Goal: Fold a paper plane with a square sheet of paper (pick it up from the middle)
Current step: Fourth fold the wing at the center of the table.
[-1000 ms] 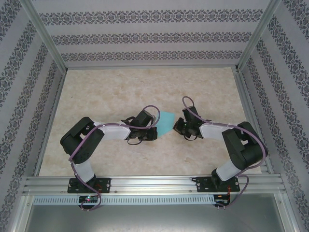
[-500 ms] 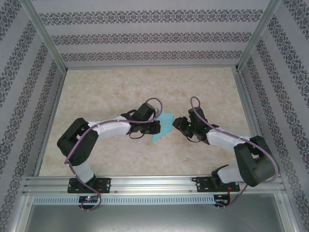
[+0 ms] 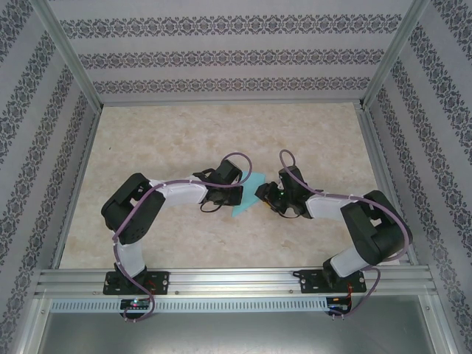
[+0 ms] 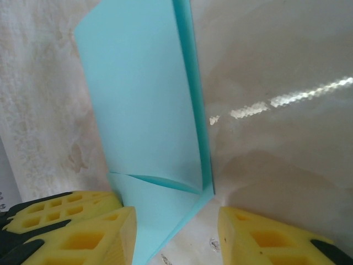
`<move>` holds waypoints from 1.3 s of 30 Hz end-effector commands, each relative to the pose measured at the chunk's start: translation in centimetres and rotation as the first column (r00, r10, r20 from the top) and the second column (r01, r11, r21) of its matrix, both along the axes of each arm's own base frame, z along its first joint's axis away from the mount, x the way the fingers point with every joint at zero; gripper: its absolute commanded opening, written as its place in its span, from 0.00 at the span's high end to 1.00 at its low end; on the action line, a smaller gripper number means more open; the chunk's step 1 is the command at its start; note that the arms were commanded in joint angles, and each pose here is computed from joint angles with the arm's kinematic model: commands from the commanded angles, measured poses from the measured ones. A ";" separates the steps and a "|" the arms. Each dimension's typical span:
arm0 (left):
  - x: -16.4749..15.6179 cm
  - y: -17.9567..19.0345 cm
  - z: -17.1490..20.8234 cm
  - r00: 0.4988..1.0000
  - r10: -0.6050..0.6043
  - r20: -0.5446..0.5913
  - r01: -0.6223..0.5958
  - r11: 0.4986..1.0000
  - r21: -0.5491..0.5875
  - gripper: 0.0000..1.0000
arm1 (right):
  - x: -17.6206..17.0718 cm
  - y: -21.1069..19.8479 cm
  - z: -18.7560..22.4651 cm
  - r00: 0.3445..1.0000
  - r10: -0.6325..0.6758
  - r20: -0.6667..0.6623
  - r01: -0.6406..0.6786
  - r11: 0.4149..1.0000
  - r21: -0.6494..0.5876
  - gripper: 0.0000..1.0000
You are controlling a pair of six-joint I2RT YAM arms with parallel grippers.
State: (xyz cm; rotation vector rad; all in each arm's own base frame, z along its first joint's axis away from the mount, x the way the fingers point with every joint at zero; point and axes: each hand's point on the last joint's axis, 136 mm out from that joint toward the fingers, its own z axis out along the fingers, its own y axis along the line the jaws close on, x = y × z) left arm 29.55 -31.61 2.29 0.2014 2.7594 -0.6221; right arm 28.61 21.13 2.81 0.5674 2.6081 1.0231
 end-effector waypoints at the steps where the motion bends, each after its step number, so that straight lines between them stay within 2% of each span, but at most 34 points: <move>1: 0.8 0.6 -0.2 1.000 0.016 0.017 -0.016 0.999 0.037 1.00 | 1.2 1.5 1.3 0.999 0.022 0.043 -0.024 0.999 0.048 0.58; 17: 0.7 0.5 -0.3 1.000 0.007 0.007 -0.007 0.999 0.037 1.00 | 1.2 3.0 1.2 0.996 0.075 0.052 -0.080 0.992 0.098 0.69; 23: 0.7 0.8 0.9 0.999 -0.021 0.031 0.020 0.999 0.042 0.96 | 1.0 3.4 0.3 0.996 0.086 0.016 -0.087 0.992 0.096 0.89; 29: 1.0 3.0 3.5 0.996 -0.006 0.091 0.001 0.999 0.054 0.81 | 0.9 3.8 1.6 0.997 0.067 0.046 -0.070 0.995 0.074 0.95; 36: 0.7 6.8 7.1 0.978 0.036 0.206 -0.044 0.998 0.033 0.47 | 0.4 5.5 3.7 0.997 0.030 0.075 -0.030 1.000 -0.007 0.96; 39: 0.1 6.9 8.4 0.963 -0.008 0.269 0.009 1.000 -0.003 0.38 | 0.2 6.0 3.9 0.998 -0.003 0.062 0.005 1.000 -0.030 0.96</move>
